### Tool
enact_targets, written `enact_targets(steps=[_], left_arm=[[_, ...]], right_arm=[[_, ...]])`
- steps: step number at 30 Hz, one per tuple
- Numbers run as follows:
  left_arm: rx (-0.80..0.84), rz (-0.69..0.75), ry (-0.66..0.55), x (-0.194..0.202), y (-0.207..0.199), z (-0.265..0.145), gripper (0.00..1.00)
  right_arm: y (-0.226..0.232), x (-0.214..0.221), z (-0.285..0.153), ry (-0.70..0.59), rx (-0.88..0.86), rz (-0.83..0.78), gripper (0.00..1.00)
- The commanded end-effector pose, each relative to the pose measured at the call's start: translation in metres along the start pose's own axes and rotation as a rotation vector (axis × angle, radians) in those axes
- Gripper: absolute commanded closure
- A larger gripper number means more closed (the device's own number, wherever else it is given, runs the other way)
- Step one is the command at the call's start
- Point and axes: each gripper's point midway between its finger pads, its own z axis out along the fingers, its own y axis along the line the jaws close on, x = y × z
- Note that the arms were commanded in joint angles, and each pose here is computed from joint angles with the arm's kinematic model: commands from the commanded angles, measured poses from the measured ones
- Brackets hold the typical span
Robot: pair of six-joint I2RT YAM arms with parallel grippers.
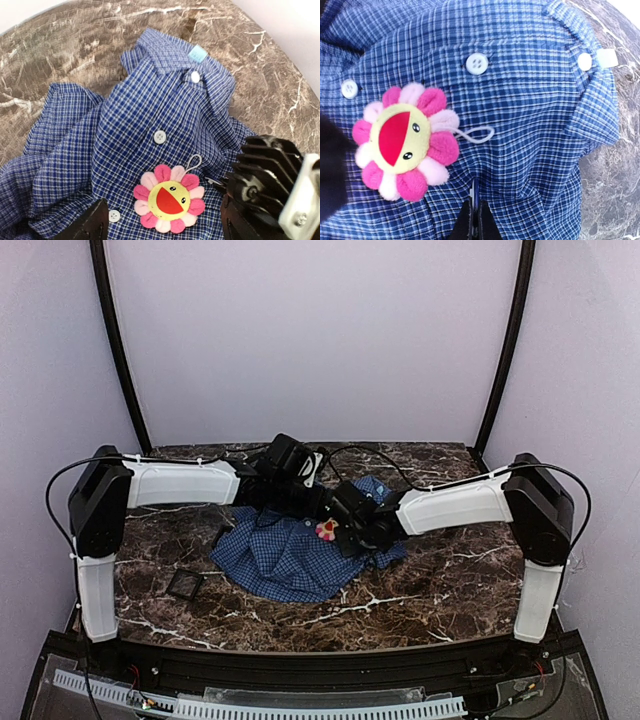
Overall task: Remove the brooch from the garment
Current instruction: Pick up the brooch from the crumpled clothing.
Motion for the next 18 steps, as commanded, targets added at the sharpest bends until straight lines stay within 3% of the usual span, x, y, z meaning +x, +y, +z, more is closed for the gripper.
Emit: enact_targets(steps=[1,8,18], left_arm=[[-0.011,-0.004,-0.09,-0.033,-0.003,-0.041,0.16],[0.026,-0.04,-0.132,-0.047,-0.004,-0.077,0.07],[0.242,-0.044,-0.099,-0.04,-0.036,-0.092,0.01]], right_arm=[[-0.006,-0.025,-0.023,-0.044,-0.082,0.103,1.0],[-0.021,-0.065,-0.056,-0.172,-0.349,0.277,1.0],[0.002,-0.095,-0.105,-0.29,-0.711,0.289,1.0]])
